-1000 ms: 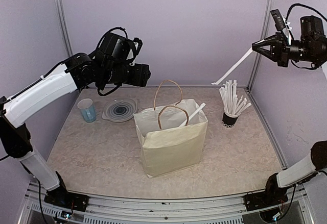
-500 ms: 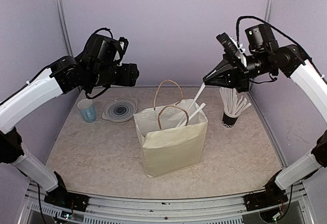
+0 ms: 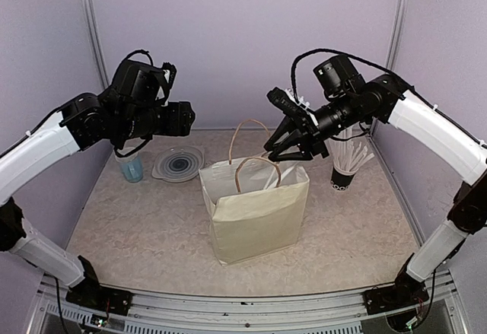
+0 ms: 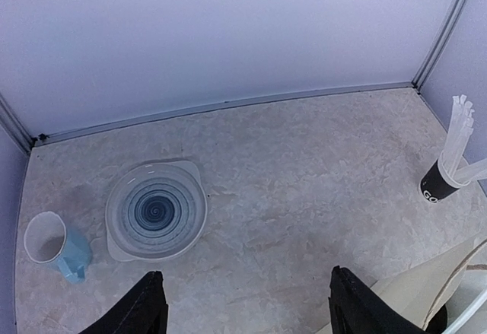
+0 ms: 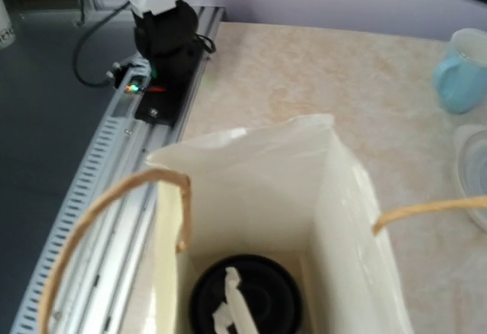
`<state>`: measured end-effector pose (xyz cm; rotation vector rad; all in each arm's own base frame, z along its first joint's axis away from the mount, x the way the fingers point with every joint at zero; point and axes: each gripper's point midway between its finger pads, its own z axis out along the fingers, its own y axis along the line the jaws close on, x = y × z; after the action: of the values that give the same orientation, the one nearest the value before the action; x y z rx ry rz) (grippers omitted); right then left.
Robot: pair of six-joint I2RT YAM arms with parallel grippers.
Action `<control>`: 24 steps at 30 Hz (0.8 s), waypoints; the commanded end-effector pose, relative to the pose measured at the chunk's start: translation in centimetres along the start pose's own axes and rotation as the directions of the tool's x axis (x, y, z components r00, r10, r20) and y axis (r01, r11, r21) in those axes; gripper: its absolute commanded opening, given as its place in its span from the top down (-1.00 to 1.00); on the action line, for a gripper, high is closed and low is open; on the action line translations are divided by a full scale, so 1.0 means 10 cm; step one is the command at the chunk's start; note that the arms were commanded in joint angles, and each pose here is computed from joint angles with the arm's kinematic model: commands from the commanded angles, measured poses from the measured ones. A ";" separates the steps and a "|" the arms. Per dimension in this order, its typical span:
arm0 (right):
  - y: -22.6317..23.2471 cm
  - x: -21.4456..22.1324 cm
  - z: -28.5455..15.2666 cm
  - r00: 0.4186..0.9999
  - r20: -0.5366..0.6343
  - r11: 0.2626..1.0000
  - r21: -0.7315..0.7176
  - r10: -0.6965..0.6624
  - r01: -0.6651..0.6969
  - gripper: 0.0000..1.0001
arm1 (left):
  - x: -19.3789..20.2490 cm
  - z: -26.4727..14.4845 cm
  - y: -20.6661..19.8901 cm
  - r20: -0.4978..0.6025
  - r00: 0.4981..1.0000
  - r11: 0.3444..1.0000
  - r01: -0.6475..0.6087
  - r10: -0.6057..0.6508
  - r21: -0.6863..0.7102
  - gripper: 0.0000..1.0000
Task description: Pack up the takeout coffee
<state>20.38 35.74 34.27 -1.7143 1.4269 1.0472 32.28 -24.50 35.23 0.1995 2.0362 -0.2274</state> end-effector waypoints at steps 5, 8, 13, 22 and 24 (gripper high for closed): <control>-0.34 0.10 -0.49 0.999 -0.042 0.967 0.254 0.024 -0.012 0.25 | -0.01 -0.03 0.11 0.014 1.000 0.999 0.019 -0.019 -0.030 -0.50; -0.70 0.23 -0.96 0.992 0.017 0.908 0.401 0.122 -0.119 0.18 | -0.06 -0.03 0.15 0.029 0.999 0.999 0.033 -0.032 -0.040 -0.59; -1.26 0.63 -1.83 0.941 0.169 0.719 0.611 0.292 -0.333 -0.58 | -0.12 -0.01 0.29 0.061 0.997 0.993 0.057 -0.051 -0.099 -0.96; -1.62 0.99 -2.82 0.908 0.256 0.256 0.902 0.331 -0.348 -0.99 | -0.31 -0.11 0.66 0.211 0.972 0.953 0.154 -0.099 -0.262 -0.98; -1.58 1.01 -2.91 0.912 0.255 0.206 0.921 0.323 -0.330 -0.99 | -0.37 -0.18 0.74 0.265 0.956 0.936 0.205 -0.128 -0.288 -0.98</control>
<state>41.46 11.66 34.88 -0.6307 1.9659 0.3207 34.21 -20.16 35.69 -0.0034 1.9519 -0.0650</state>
